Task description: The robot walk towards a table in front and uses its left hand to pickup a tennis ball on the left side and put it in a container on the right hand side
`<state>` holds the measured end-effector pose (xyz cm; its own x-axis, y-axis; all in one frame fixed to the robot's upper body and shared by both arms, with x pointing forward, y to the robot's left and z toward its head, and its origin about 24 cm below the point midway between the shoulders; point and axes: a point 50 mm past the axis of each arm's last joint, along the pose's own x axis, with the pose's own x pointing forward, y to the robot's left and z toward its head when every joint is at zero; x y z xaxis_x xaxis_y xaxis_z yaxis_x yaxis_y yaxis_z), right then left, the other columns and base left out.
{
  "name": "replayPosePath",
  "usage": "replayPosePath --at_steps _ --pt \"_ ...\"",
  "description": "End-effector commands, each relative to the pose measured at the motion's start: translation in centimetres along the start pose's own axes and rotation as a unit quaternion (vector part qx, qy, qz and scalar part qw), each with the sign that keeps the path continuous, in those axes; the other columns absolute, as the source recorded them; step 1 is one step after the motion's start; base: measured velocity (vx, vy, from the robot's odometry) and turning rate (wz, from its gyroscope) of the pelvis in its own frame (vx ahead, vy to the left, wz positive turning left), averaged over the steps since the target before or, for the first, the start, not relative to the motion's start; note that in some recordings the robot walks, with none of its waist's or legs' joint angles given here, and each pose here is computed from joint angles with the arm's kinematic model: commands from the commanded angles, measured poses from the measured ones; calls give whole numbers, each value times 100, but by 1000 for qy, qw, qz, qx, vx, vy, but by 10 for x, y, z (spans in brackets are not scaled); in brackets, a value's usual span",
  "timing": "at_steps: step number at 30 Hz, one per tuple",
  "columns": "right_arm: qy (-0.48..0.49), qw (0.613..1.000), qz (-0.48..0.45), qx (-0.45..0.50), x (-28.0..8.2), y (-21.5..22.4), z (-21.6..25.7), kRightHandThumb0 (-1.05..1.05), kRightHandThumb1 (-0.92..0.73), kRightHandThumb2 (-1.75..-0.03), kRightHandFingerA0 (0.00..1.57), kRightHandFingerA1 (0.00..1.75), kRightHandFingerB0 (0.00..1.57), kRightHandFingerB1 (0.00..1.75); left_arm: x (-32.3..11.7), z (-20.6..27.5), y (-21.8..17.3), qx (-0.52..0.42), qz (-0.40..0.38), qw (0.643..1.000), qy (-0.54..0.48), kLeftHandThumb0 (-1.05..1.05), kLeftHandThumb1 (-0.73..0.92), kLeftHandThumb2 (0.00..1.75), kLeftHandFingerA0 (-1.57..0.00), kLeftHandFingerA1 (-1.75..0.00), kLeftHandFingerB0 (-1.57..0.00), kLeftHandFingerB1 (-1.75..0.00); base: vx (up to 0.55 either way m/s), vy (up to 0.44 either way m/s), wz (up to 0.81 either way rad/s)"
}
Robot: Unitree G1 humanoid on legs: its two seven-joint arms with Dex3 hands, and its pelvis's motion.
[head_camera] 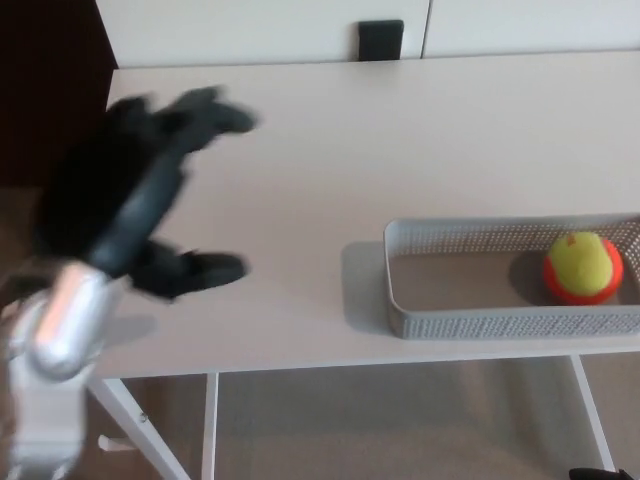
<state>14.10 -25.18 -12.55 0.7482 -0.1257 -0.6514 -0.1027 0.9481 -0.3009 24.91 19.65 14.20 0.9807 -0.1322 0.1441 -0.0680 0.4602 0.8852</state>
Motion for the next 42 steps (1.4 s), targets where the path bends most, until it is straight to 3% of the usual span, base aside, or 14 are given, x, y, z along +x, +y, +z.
replayPosePath --at_steps 1,5,6,7,8,12,24,25,26,27,30,38,39,42 --pt "41 999 -12 -13 -10 -10 -20 -71 -58 -55 22 149 0 72 -150 -122 68 0 148 970 190 -35 -22 71 -36 -79 -26 -73 0 0 0" --pt "51 999 -16 0 -13 -10 -26 -71 -57 -55 19 151 0 71 -215 -172 49 48 119 933 337 -29 -25 69 -47 -81 -35 -75 0 0 0" --pt "53 998 -17 0 -13 -10 -27 -80 -41 -83 52 113 0 66 -224 -178 43 55 98 924 366 -28 -24 69 -47 -80 -36 -74 0 0 0" --pt "54 998 -18 0 -13 -11 -27 -80 -41 -83 52 113 0 66 -227 -181 41 58 91 921 374 -28 -24 69 -47 -80 -36 -74 0 0 0" --pt "56 998 -17 1 -14 -10 -28 -82 -42 -84 52 115 0 66 -233 -185 35 62 79 918 383 -105 15 69 -26 -113 -21 -105 0 0 0" --pt "61 998 -19 8 -15 -8 -30 -82 -42 -84 48 111 0 61 -255 -204 0 70 -48 886 455 -87 20 48 -51 -79 -42 -73 0 0 2" --pt "59 998 -25 14 -17 -14 -32 -81 -42 -83 46 109 0 61 -243 -206 -66 45 -252 846 468 -47 11 39 -46 -67 -43 -51 0 0 0" --pt "63 998 -24 13 -17 -13 -32 -74 -62 -44 14 142 0 72 -235 -207 -73 -16 -274 839 470 -20 5 42 -35 -58 -33 -49 0 0 0" --pt "69 997 -23 11 -17 -12 -33 -74 -62 -44 14 142 0 72 -224 -208 -81 -91 -302 829 462 -20 5 42 -35 -58 -33 -49 0 0 0" --pt "70 997 -22 12 -16 -12 -33 -75 -39 -84 47 106 0 60 -217 -209 -86 -136 -301 828 453 -12 3 41 -37 -59 -33 -53 0 0 0" --pt "70 997 -20 15 -15 -11 -32 -84 -43 -83 43 109 0 65 -203 -211 -93 -199 -287 827 439 -4 -8 60 -33 -63 -28 -59 0 0 0" --pt "73 997 -10 9 -17 -1 -35 -80 -41 -83 38 102 0 65 -169 -206 -128 -283 -270 804 447 0 -4 62 -32 -64 -32 -59 0 0 0" --pt "77 997 -6 3 -19 3 -38 -72 -64 -45 6 136 0 71 -171 -203 -136 -261 -280 809 446 -5 1 60 -43 -63 -43 -59 0 0 0" --pt "82 997 0 -7 -22 9 -42 -72 -64 -45 6 136 0 71 -173 -199 -147 -229 -294 817 441 -5 1 60 -43 -63 -43 -59 0 0 0"
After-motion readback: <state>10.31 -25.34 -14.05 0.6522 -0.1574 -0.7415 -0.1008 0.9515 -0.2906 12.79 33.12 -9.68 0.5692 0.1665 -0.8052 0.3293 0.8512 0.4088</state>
